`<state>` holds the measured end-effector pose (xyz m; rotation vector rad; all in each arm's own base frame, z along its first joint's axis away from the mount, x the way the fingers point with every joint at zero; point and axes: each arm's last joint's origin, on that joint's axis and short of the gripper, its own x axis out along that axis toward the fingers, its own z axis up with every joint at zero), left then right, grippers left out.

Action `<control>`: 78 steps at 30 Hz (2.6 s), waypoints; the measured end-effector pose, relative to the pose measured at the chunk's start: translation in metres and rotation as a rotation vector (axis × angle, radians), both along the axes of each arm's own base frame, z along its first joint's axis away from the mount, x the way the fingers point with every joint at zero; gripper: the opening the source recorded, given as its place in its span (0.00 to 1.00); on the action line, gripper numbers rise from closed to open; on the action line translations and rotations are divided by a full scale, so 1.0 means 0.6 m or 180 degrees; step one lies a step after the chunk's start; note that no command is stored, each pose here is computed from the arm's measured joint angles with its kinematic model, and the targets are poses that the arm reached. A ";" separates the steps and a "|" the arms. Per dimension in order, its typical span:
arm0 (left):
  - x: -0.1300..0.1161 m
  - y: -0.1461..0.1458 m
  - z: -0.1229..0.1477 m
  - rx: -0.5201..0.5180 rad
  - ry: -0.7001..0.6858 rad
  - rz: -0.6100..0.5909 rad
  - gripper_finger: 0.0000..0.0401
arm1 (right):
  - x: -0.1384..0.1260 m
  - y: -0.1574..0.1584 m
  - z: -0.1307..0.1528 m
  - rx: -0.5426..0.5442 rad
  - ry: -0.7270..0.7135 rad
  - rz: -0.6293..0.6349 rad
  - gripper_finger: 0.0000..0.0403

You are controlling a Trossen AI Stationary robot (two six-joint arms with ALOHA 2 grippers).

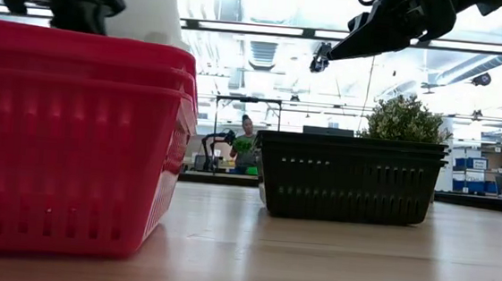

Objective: Stack baskets by color
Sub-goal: Stack the white bin on top of the top white bins

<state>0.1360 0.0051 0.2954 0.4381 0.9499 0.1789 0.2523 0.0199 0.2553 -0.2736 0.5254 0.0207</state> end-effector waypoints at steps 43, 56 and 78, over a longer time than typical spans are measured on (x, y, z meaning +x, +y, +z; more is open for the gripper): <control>-0.004 0.022 -0.084 0.0118 0.0338 0.0538 0.00 | 0.001 0.000 0.001 -0.0061 -0.0021 0.0041 0.17; -0.008 0.023 -0.082 0.0144 0.0335 0.0567 0.08 | 0.001 0.000 0.001 -0.0034 -0.0020 0.0035 0.17; 0.047 0.026 -0.015 -0.0010 -0.0778 0.0764 0.20 | 0.000 0.000 0.000 -0.0024 0.0001 0.0028 0.17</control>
